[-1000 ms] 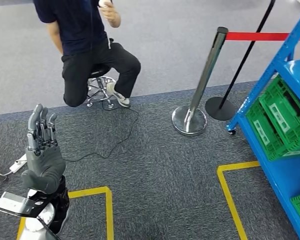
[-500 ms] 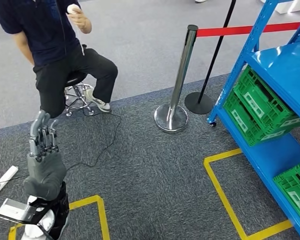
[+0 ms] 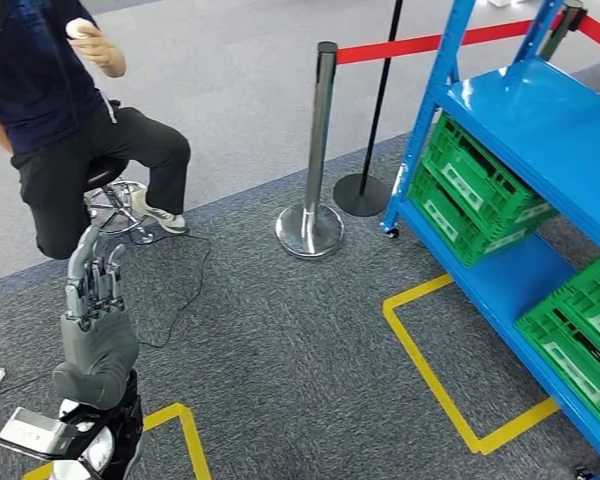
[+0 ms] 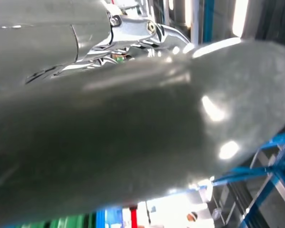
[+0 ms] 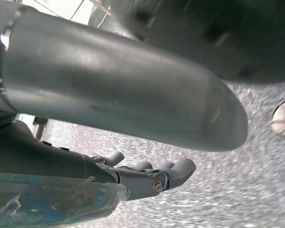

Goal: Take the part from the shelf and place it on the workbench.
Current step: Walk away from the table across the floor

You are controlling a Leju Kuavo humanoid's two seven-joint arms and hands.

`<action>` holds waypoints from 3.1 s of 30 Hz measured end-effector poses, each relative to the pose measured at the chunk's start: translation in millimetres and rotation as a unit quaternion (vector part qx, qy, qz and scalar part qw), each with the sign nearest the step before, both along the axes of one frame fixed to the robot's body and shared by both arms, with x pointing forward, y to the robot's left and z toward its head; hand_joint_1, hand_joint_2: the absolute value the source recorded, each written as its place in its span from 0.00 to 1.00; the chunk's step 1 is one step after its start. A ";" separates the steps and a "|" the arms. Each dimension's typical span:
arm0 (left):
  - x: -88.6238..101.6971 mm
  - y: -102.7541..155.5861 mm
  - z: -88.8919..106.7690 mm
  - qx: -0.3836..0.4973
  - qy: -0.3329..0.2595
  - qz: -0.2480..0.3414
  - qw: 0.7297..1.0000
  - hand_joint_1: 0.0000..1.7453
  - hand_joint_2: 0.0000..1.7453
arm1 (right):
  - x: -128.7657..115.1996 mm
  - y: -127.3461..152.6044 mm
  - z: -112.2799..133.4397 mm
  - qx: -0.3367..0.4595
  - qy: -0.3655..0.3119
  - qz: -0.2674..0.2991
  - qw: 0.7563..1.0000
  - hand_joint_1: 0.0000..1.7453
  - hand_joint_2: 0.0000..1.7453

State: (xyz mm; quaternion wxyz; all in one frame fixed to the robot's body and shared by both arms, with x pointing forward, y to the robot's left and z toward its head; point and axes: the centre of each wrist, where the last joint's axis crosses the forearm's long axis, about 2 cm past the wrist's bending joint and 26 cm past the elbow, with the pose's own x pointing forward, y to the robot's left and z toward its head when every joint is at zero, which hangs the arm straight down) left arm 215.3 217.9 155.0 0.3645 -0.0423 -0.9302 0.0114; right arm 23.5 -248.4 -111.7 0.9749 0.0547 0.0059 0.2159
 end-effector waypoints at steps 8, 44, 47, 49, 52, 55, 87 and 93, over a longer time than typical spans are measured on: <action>-3.6 0.6 -1.9 0.001 0.004 0.000 1.000 0.00 0.00 | 0.0 0.5 0.1 0.001 0.001 0.000 1.000 0.00 0.00; 9.9 4.3 9.8 -0.001 -0.021 0.002 1.000 0.00 0.00 | 2.5 1.1 0.3 0.003 -0.005 0.004 1.000 0.00 0.00; 11.1 8.7 8.5 -0.007 -0.016 0.019 1.000 0.00 0.00 | -0.5 1.2 0.1 0.003 -0.002 0.002 1.000 0.00 0.00; 9.9 15.6 5.4 -0.017 -0.007 0.038 0.999 0.00 0.00 | -0.1 2.2 0.2 0.003 -0.002 -0.001 1.000 0.00 0.00; 7.0 25.7 -0.1 -0.024 0.005 0.057 0.998 0.00 0.00 | 0.7 3.9 0.4 0.004 -0.003 -0.002 1.000 0.00 0.00; 6.5 30.0 -2.0 -0.025 0.009 0.065 0.998 0.00 0.00 | -0.6 3.9 0.3 0.004 -0.002 -0.003 1.000 0.00 0.00; -134.8 187.7 -185.4 -0.178 0.476 0.422 0.751 0.00 0.00 | -3.5 18.1 1.5 -0.008 0.021 0.002 1.000 0.00 0.00; -155.2 173.5 -212.9 -0.183 0.563 0.447 0.670 0.00 0.00 | 0.6 18.5 1.9 -0.014 0.022 0.024 0.999 0.00 0.00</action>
